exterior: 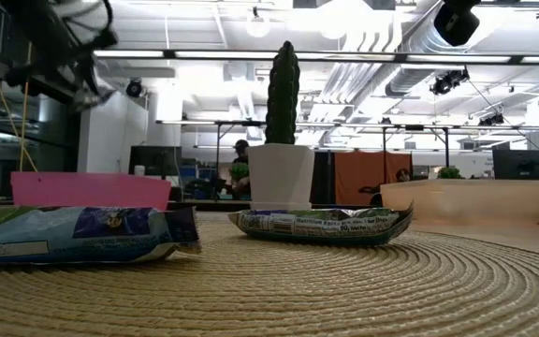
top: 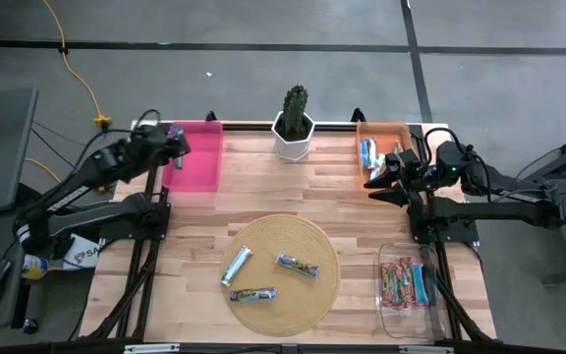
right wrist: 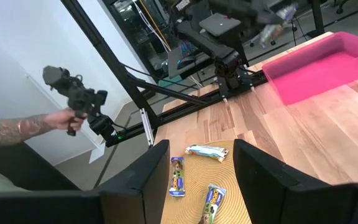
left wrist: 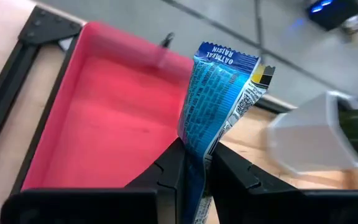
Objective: Pick and place Granola Bars by type
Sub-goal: Put the blue granola bar into the red bin
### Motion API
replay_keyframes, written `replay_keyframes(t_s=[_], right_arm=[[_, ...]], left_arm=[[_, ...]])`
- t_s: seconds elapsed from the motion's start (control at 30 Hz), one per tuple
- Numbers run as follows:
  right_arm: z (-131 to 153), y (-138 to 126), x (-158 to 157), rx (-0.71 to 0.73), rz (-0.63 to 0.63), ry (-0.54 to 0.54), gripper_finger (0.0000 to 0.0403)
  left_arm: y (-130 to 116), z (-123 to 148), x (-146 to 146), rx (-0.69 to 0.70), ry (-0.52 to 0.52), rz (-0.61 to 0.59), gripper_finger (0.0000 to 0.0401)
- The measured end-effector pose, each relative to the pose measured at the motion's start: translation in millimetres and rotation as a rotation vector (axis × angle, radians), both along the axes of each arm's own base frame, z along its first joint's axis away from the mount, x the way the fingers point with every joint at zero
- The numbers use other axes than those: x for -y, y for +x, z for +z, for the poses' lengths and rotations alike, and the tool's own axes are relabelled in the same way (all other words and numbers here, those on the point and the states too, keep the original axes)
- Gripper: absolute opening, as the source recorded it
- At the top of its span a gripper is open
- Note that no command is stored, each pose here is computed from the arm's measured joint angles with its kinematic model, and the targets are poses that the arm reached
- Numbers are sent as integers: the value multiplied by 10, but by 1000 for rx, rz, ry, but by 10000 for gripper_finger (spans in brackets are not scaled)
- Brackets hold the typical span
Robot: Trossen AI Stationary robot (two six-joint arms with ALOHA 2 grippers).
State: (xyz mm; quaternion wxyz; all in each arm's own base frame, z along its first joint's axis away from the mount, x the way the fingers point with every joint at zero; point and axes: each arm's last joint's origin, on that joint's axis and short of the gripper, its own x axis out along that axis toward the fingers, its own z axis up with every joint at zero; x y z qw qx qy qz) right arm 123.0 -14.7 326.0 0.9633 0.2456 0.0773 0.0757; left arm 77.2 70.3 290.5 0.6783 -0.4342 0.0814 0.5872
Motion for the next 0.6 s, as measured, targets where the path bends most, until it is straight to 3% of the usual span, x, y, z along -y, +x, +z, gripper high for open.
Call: replay_keyframes(t_s=[0.33, 0.6], right_arm=[[0, 0, -1, 0, 1, 0, 161], [-1, 0, -1, -1, 0, 6, 161]], left_arm=[[437, -428, -354, -221, -115, 41, 57], [463, -731, -702, -276, -336, 100, 57]])
